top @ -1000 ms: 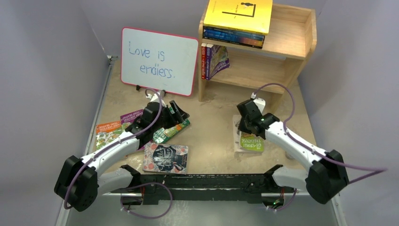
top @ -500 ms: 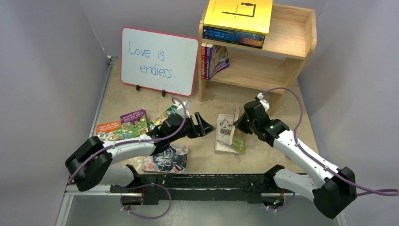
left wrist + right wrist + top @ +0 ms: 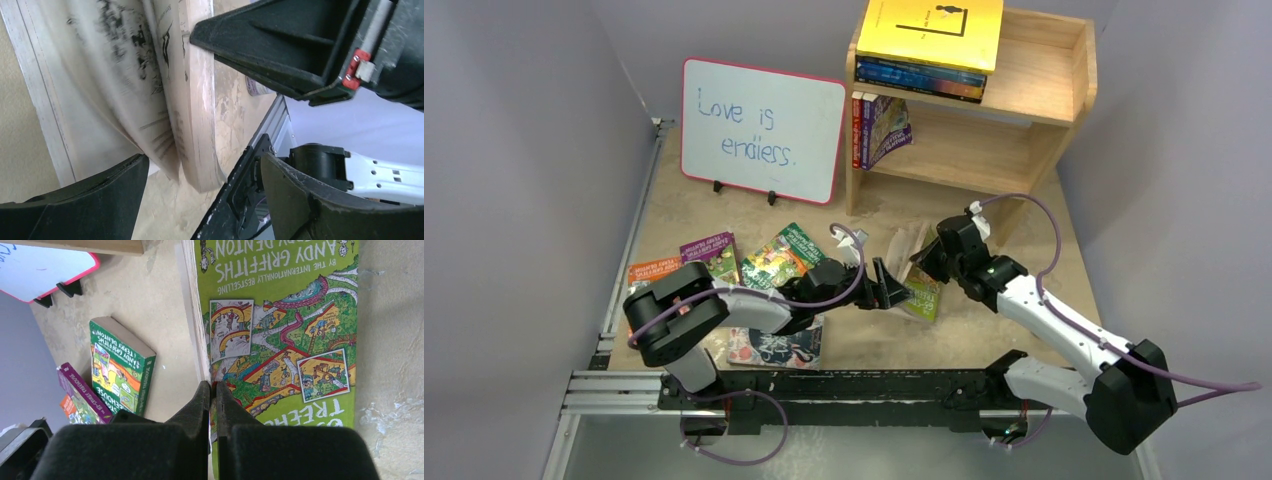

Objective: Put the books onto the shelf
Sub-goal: Pick up the book from the center of the board.

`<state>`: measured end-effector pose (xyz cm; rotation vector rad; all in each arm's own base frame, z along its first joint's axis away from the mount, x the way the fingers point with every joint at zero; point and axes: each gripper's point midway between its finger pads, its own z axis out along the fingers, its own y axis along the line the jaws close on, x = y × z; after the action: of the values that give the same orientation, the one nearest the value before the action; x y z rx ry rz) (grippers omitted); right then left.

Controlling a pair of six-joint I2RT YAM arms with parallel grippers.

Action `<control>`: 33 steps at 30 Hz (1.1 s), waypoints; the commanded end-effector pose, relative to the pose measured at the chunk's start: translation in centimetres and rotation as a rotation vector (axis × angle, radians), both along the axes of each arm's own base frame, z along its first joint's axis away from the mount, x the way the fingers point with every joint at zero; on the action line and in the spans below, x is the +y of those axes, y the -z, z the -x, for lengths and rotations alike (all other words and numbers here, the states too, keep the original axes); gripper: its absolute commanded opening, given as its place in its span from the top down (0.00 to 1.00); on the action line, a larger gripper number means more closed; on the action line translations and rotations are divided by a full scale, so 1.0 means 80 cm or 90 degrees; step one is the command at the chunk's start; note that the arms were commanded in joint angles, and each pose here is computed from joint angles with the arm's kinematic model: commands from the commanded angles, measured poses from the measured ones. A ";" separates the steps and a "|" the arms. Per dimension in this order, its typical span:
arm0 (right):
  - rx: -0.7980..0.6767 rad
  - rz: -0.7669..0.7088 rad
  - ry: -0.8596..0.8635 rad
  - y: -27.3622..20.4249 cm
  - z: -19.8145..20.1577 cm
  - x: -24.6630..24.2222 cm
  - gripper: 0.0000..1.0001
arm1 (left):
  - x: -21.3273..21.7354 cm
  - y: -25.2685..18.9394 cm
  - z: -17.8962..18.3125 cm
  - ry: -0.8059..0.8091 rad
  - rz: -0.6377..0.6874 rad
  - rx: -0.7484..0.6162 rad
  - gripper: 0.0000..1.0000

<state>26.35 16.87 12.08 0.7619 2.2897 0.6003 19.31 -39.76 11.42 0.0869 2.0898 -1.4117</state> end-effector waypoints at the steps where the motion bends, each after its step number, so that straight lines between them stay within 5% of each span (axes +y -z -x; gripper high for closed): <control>1: -0.042 -0.048 0.012 -0.021 -0.011 0.010 1.00 | -0.028 -0.023 -0.016 -0.005 0.026 -0.016 0.21; 14: -0.044 -0.030 -0.001 -0.019 -0.013 0.009 1.00 | -0.003 0.019 -0.037 -0.092 -0.160 0.024 0.60; 20: -0.077 0.029 -0.033 -0.040 -0.013 -0.003 0.52 | 0.015 0.010 -0.025 -0.067 -0.250 0.045 1.00; 25: -0.191 0.084 -0.076 -0.086 -0.011 -0.023 0.32 | 0.052 -0.026 -0.034 -0.059 -0.295 0.063 1.00; 33: -0.547 0.255 -0.274 -0.165 -0.021 -0.012 0.26 | 0.073 -0.141 -0.047 -0.017 -0.198 0.127 1.00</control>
<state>26.53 15.34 21.22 0.1698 1.9625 0.5895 23.47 -33.76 14.99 -0.0096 2.5118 -0.9339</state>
